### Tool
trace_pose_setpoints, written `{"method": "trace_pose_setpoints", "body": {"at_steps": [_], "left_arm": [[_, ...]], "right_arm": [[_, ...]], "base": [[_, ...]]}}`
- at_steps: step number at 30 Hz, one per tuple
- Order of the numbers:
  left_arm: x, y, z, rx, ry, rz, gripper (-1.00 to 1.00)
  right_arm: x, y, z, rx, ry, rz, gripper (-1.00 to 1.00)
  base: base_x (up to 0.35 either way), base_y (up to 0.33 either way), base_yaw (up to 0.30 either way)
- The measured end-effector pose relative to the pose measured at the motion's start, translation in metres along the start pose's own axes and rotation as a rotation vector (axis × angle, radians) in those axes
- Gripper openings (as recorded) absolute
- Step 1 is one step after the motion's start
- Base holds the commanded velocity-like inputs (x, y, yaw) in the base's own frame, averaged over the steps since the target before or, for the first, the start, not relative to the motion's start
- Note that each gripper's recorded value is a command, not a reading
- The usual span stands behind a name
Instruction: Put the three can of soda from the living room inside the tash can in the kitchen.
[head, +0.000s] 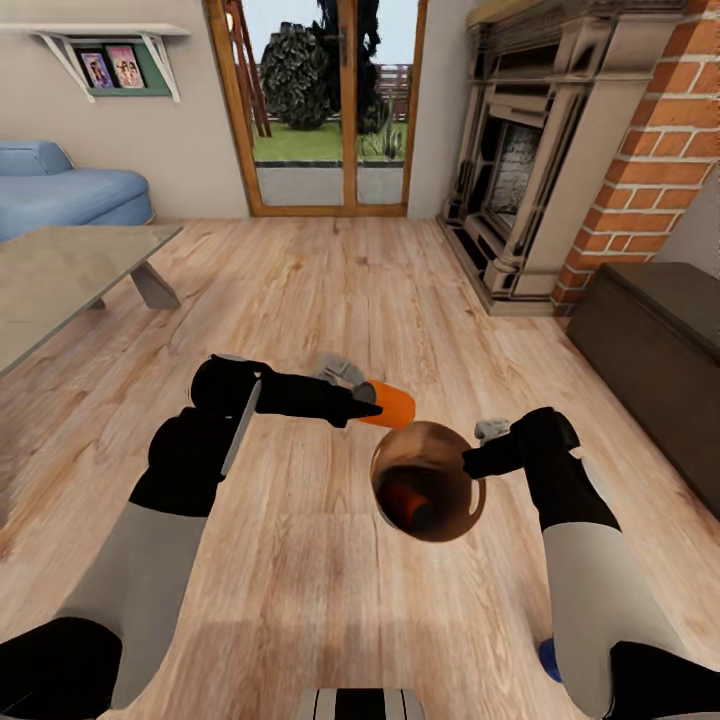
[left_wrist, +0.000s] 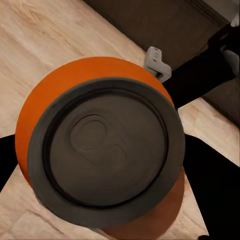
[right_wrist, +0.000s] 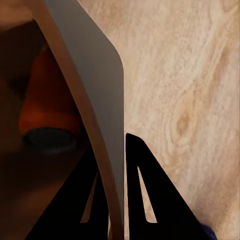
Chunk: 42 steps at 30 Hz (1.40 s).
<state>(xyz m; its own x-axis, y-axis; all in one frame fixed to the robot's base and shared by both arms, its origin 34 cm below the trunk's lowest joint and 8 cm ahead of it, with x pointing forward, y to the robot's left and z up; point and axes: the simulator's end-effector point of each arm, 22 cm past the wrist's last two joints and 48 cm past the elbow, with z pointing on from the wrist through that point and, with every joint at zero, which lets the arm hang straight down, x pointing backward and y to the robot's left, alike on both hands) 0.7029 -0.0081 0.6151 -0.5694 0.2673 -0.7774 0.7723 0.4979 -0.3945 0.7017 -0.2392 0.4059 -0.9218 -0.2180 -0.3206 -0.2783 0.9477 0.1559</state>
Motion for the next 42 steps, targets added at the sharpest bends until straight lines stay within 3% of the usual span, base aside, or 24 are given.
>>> {"method": "trace_pose_setpoints", "body": {"at_steps": [4,10,15,18,29,34,39,42], "left_arm": [[0.006,-0.019,0.014,0.028,0.035,0.029,-1.00],[0.014,-0.026,0.022,0.038,0.061,0.037,-1.00],[0.025,-0.031,0.032,0.036,0.100,0.056,-1.00],[0.049,-0.022,0.048,-0.016,0.174,0.070,-1.00],[0.056,0.007,0.054,-0.156,0.196,0.078,-1.00],[0.067,0.020,0.060,-0.218,0.214,0.056,-1.00],[0.080,0.017,0.071,-0.204,0.232,0.010,-1.00],[0.095,0.020,0.078,-0.198,0.259,-0.028,-1.00]], "right_arm": [[-0.002,0.000,0.000,0.020,0.000,-0.013,-1.00],[-0.012,0.024,0.002,-0.015,-0.014,-0.018,-1.00],[-0.027,0.027,-0.005,-0.011,-0.038,-0.037,-1.00],[-0.037,0.047,-0.006,-0.047,-0.058,-0.037,-1.00],[-0.054,0.065,-0.014,-0.051,-0.096,-0.062,-1.00],[-0.063,0.070,-0.022,-0.052,-0.126,-0.063,-1.00],[-0.063,0.060,-0.023,-0.003,-0.121,-0.093,-1.00],[-0.053,0.059,-0.014,0.000,-0.083,-0.095,-1.00]], "base": [[0.000,0.000,0.000],[0.000,0.000,0.000],[0.000,0.000,0.000],[0.000,0.000,0.000],[0.000,0.000,0.000],[0.000,0.000,0.000],[0.000,0.000,0.000],[0.000,0.000,0.000]]}}
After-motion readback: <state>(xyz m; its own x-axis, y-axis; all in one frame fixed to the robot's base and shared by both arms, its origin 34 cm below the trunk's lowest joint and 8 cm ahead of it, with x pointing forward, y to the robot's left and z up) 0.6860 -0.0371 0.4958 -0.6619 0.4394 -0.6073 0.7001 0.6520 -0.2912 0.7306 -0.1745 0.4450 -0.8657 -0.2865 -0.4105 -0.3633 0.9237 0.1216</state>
